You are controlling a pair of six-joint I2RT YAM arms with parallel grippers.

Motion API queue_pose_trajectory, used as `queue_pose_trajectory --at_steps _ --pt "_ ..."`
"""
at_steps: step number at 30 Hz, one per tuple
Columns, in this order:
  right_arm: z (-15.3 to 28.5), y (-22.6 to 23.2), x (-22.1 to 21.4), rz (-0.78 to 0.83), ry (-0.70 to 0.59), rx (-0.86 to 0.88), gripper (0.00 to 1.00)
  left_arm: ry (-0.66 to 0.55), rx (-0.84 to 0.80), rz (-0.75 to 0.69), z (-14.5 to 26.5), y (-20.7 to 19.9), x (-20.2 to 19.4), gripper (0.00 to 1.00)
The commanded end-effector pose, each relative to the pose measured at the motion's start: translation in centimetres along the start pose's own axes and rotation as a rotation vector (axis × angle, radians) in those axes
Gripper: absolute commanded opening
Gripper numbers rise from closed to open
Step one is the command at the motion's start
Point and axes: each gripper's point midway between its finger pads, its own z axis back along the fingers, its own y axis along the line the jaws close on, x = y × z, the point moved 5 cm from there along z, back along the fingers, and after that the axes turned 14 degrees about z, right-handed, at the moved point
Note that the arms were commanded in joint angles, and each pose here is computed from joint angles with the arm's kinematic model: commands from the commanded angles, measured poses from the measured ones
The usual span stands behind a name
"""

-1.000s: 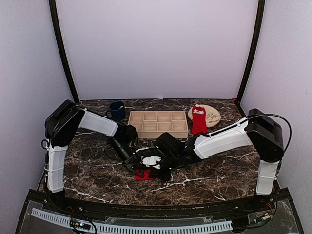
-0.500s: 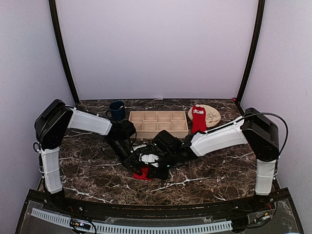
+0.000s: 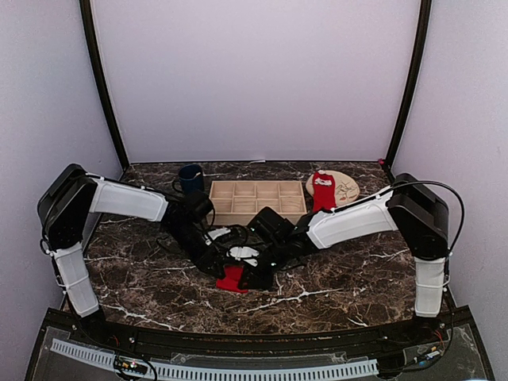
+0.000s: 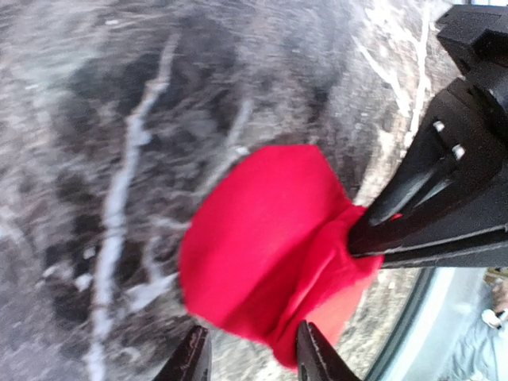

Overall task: Roll the socks
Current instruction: Roll the sock at the center of the board.

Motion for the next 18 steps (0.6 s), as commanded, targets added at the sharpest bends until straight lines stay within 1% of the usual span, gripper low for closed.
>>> queue_pose_trajectory --at_steps 1,10,18 --pt "-0.7 -0.4 -1.7 -0.118 0.054 0.064 0.02 -0.100 0.103 -0.028 1.7 0.6 0.4 0.39" --pt "-0.9 -1.5 -2.1 -0.237 0.029 0.169 0.02 -0.276 0.171 -0.116 4.2 0.0 0.7 0.40" --pt "-1.1 -2.2 -2.6 -0.314 0.022 0.251 0.02 -0.409 0.198 -0.222 5.5 -1.3 -0.3 0.41"
